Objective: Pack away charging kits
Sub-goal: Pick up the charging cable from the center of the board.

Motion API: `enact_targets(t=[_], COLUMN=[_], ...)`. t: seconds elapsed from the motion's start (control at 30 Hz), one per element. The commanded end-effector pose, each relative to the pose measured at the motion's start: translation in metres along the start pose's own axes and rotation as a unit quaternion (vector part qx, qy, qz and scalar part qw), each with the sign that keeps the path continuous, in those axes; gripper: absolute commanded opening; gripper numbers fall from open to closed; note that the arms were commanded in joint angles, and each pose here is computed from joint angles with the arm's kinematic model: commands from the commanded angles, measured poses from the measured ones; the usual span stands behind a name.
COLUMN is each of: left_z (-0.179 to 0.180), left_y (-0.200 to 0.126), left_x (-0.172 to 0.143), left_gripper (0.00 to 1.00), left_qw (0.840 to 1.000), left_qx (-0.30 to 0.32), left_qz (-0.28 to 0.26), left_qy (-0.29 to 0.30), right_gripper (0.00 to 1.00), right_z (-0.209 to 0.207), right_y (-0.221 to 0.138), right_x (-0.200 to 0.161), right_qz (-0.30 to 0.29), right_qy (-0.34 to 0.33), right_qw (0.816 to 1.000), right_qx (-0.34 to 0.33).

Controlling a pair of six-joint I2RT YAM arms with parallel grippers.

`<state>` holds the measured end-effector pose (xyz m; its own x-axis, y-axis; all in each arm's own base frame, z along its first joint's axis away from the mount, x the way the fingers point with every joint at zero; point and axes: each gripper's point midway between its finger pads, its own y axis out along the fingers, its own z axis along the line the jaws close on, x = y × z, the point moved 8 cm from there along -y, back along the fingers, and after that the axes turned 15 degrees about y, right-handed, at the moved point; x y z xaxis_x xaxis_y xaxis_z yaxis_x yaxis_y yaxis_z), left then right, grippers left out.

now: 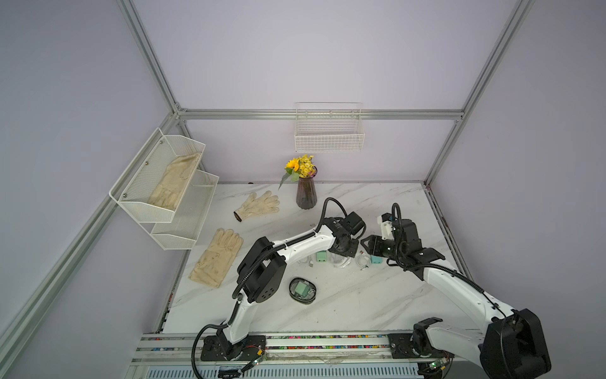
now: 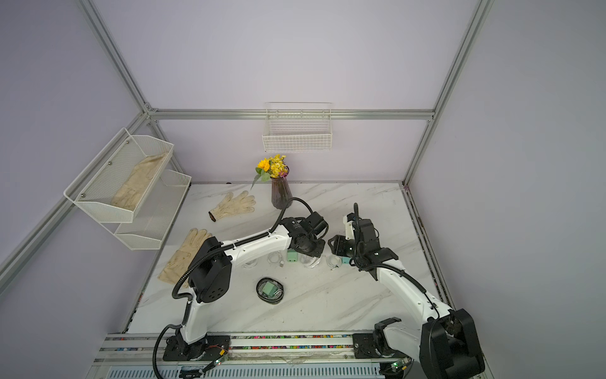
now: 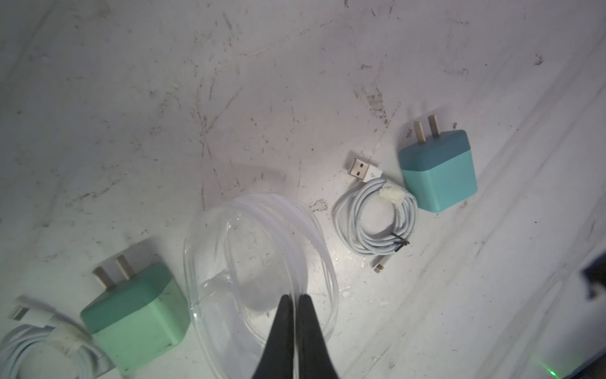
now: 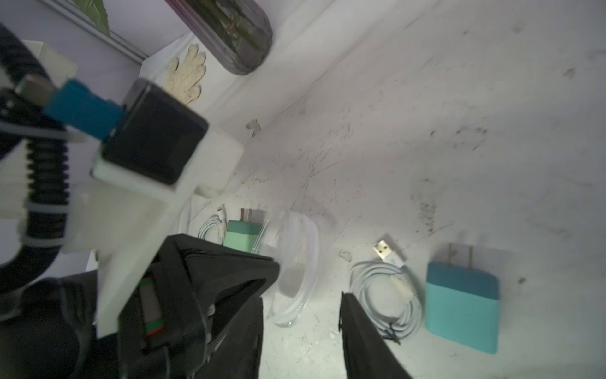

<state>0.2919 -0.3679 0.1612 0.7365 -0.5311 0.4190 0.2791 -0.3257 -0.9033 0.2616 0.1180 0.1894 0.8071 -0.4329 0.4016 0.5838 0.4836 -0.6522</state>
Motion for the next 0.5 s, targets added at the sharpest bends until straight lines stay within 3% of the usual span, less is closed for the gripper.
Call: enact_targets(t=[0.0,0.47], left_z=[-0.006,-0.006], left_y=[-0.007,0.006], left_x=[0.001,-0.025], left_gripper=[0.00,0.00], left_qw=[0.998,0.992], left_qx=[-0.044,-0.094], left_qz=[-0.043,-0.062], left_qy=[-0.008,-0.055], right_gripper=[0.41,0.41], right_z=[-0.017,-0.055], right_y=[0.016,0.033], right_x=[-0.017,-0.033], right_qz=[0.021,0.012], right_qy=[0.042,0.075], right_qw=[0.997,0.985], right_qx=[-0.060,-0.152])
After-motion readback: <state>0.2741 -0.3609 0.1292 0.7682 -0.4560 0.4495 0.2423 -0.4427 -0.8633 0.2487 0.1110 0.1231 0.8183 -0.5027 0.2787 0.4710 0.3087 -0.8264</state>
